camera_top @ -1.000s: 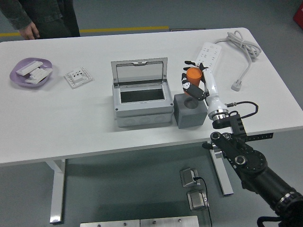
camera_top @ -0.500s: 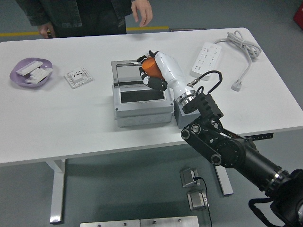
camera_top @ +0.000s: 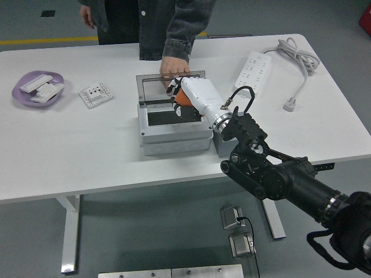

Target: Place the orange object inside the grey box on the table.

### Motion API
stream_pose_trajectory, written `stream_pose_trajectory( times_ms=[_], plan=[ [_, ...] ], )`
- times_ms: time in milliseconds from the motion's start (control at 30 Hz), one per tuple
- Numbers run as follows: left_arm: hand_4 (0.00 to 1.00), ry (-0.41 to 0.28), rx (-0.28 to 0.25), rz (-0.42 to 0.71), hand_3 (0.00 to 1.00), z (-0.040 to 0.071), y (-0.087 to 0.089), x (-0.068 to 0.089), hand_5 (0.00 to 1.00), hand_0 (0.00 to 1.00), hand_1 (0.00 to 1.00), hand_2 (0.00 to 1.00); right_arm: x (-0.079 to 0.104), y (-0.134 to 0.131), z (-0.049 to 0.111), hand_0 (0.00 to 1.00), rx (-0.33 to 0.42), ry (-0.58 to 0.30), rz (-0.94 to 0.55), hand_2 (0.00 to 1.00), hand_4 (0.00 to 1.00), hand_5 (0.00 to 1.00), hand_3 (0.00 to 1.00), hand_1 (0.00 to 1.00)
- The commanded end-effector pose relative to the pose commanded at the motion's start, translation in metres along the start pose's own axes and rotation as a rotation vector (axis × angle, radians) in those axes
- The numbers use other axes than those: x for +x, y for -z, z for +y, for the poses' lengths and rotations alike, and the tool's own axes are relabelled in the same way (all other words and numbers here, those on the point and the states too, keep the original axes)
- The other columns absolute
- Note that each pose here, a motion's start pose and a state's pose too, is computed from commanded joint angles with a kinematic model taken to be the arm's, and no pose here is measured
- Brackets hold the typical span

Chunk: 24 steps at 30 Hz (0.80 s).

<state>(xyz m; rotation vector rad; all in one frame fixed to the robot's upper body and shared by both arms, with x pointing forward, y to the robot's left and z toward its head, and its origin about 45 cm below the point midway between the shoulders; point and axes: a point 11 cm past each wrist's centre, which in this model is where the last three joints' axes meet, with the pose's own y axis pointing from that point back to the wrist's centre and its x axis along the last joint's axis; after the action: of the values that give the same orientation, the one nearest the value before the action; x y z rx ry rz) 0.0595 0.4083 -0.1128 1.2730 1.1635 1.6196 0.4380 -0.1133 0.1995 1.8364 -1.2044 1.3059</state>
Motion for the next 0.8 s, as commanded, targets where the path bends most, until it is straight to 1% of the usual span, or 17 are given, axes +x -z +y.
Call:
stream_pose_trajectory(
  times_ms=[133, 367, 400, 567, 600, 767, 800],
  plan=[
    [0.464, -0.002, -0.004, -0.002, 0.597, 0.0002, -0.0022, 0.0013, 0.181, 0.628, 0.567, 0.536, -0.0021, 0.0002, -0.0015, 0.008, 0.013, 0.019, -0.001, 0.585, 0.002, 0.002, 0.556, 0.190],
    [0.461, -0.004, 0.002, -0.003, 0.598, 0.0000, -0.0004, 0.0021, 0.187, 0.628, 0.567, 0.536, -0.0028, 0.0012, -0.0039, 0.010, 0.023, 0.046, -0.010, 0.584, 0.002, 0.002, 0.559, 0.191],
    [0.460, -0.005, 0.002, -0.003, 0.598, 0.0000, -0.0004, 0.0024, 0.191, 0.628, 0.568, 0.537, -0.0025, 0.0014, -0.0043, 0.025, 0.024, 0.048, -0.007, 0.588, 0.002, 0.002, 0.584, 0.203],
    [0.460, -0.006, -0.002, -0.006, 0.598, 0.0003, -0.0032, 0.0033, 0.191, 0.628, 0.568, 0.537, -0.0026, 0.0020, -0.0058, 0.025, 0.033, 0.062, 0.018, 0.588, 0.002, 0.002, 0.584, 0.203],
    [0.461, -0.006, -0.004, -0.007, 0.598, 0.0004, -0.0039, 0.0033, 0.196, 0.628, 0.567, 0.536, -0.0028, 0.0020, -0.0060, 0.217, 0.035, 0.065, 0.023, 0.666, 0.289, 0.060, 0.719, 0.404],
    [0.461, -0.005, -0.009, -0.012, 0.598, 0.0007, -0.0061, 0.0027, 0.196, 0.628, 0.567, 0.536, -0.0035, 0.0022, -0.0067, 0.217, 0.044, 0.073, 0.042, 0.666, 0.289, 0.060, 0.719, 0.404],
    [0.460, -0.005, -0.009, -0.013, 0.598, 0.0007, -0.0061, 0.0024, 0.199, 0.628, 0.568, 0.535, -0.0034, 0.0025, -0.0069, 0.505, 0.048, 0.074, 0.046, 0.789, 0.747, 0.203, 0.998, 0.614]
  ],
)
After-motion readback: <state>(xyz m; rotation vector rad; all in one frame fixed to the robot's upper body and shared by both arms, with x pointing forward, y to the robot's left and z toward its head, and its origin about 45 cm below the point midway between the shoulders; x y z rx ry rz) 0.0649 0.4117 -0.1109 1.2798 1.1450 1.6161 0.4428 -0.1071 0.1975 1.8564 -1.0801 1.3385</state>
